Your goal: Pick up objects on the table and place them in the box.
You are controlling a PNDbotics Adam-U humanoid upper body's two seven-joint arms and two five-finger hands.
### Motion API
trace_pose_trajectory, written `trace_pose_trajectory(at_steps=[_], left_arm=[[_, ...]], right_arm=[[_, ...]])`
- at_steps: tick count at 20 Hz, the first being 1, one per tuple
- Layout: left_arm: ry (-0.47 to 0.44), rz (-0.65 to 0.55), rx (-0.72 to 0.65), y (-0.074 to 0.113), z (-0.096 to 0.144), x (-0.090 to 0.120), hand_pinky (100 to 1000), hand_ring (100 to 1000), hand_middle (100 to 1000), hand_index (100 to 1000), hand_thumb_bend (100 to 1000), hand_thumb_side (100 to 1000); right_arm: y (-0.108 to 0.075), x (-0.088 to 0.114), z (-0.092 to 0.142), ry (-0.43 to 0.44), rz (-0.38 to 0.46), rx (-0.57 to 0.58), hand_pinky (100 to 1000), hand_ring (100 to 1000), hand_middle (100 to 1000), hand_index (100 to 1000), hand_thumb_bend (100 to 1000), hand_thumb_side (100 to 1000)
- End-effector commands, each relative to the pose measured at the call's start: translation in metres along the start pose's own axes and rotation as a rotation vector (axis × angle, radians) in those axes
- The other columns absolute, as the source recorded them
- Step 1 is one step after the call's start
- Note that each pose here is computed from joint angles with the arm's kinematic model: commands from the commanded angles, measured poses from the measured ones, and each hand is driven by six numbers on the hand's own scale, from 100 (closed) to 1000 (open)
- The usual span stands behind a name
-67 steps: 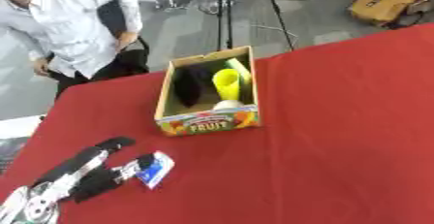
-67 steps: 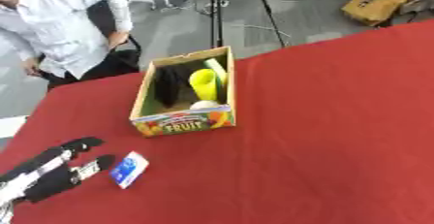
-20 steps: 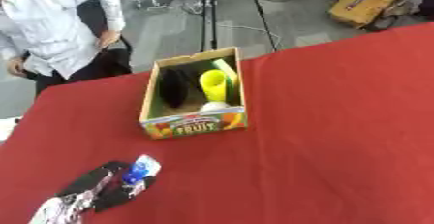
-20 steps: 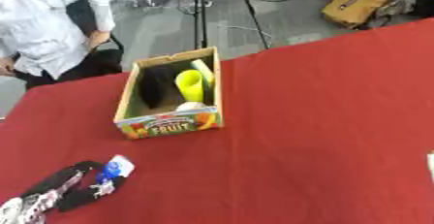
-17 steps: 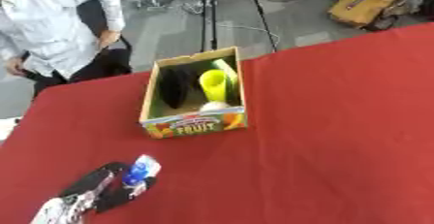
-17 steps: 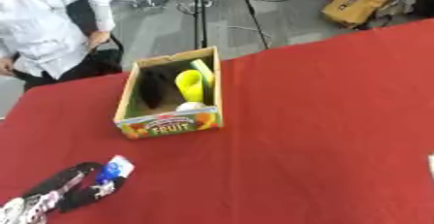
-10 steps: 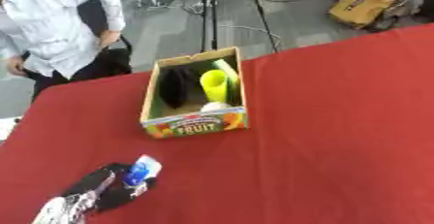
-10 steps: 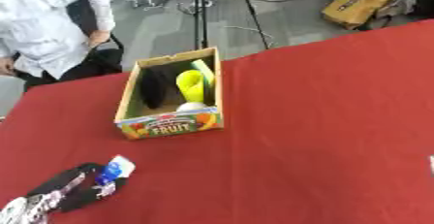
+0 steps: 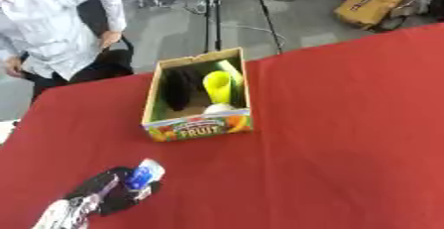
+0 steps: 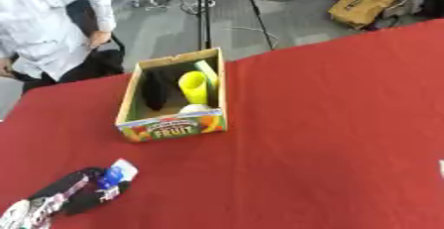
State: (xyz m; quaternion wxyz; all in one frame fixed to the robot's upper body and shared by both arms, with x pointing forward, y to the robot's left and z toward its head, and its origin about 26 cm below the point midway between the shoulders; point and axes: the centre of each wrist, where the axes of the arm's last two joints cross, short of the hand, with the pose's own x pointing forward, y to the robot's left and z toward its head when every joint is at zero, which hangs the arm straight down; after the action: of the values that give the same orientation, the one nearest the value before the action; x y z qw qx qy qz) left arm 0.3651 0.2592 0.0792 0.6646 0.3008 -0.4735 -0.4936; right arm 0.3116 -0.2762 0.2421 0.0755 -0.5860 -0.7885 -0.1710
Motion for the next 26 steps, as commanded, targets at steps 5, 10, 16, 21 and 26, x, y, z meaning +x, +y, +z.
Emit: trace_pose_trajectory(at_steps=[5, 10, 16, 21, 26], left_arm=[[0.012, -0.013, 0.057, 0.0128, 0.0016, -0.0002, 1000, 1000, 966, 1000, 227, 800], [0.007, -0.014, 0.041, 0.0119, 0.0004, -0.0001, 1000, 1000, 969, 1000, 262, 747], [-0.008, -0.005, -0.002, 0.0109, -0.0014, -0.0011, 1000, 1000, 1000, 1000, 406, 808], [-0.011, -0.003, -0.021, 0.0109, -0.0026, -0.0019, 1000, 1000, 1000, 1000, 412, 829], [-0.016, -0.003, -0.032, 0.0115, -0.0033, -0.0019, 1000, 1000, 1000, 1000, 432, 816]], right_arm=[[-0.0021, 0.0034, -0.0091, -0.015, -0.022, -0.029, 752, 601, 627, 709, 100, 681], [-0.0022, 0.0032, -0.0094, -0.016, -0.023, -0.029, 752, 601, 626, 708, 100, 681], [-0.0022, 0.003, -0.0099, -0.018, -0.025, -0.031, 751, 600, 623, 700, 100, 676], [-0.0021, 0.0031, -0.0106, -0.02, -0.029, -0.033, 751, 600, 623, 699, 100, 673], [-0.002, 0.0031, -0.011, -0.02, -0.032, -0.034, 750, 600, 621, 696, 100, 667]])
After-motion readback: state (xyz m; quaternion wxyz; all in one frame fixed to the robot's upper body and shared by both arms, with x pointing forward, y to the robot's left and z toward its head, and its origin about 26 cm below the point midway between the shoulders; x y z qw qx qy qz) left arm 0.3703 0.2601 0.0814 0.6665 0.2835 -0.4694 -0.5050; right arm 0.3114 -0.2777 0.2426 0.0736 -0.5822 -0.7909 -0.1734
